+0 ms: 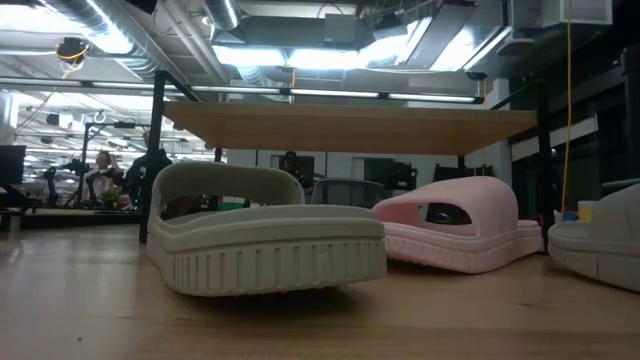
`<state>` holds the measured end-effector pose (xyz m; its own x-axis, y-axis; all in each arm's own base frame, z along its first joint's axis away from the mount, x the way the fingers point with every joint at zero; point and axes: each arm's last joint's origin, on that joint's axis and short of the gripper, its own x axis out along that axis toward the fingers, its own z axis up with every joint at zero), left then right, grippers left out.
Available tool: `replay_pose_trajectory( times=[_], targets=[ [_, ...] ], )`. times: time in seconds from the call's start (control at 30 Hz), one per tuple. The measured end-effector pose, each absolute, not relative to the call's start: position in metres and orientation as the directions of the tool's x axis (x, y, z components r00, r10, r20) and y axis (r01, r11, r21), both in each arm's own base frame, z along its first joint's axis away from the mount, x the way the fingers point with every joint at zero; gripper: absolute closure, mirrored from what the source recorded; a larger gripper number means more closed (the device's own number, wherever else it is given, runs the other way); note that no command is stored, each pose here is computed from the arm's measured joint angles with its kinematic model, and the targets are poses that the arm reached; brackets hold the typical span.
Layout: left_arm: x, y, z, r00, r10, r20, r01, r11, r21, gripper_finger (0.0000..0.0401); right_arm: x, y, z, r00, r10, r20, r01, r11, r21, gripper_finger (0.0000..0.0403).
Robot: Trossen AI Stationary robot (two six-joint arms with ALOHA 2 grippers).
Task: Pick and place slides into the shelf
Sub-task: Put the right gray slide on the shelf
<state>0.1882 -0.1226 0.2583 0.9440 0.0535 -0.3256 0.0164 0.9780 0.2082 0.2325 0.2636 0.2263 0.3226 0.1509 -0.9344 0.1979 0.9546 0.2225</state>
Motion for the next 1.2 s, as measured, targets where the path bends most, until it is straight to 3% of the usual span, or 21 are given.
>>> replay_pose_trajectory(
  times=[0.37, 0.77, 0.97, 1.2],
  targets=[
    [0.188, -0.123, 0.258, 0.944, 0.05, -0.327, 0.014, 0.982, 0.189, 0.0401, 0.241, 0.296, 0.244, 0.263, -0.046, -0.964, 0.179, 0.984, 0.002, 0.0398],
    [0.188, -0.123, 0.258, 0.943, 0.05, -0.33, 0.014, 0.981, 0.191, 0.0401, 0.242, 0.308, 0.222, 0.189, -0.22, -0.957, 0.15, 0.97, -0.193, 0.0392],
    [0.188, -0.123, 0.257, 0.941, 0.048, -0.335, 0.018, 0.981, 0.194, 0.0401, 0.24, 0.306, 0.22, 0.178, -0.244, -0.953, 0.134, 0.966, -0.222, 0.0363],
    [0.187, -0.122, 0.255, 0.933, 0.054, -0.355, 0.023, 0.977, 0.21, 0.0401, 0.242, 0.304, 0.22, 0.175, -0.249, -0.953, 0.136, 0.964, -0.227, 0.0284]
  ],
)
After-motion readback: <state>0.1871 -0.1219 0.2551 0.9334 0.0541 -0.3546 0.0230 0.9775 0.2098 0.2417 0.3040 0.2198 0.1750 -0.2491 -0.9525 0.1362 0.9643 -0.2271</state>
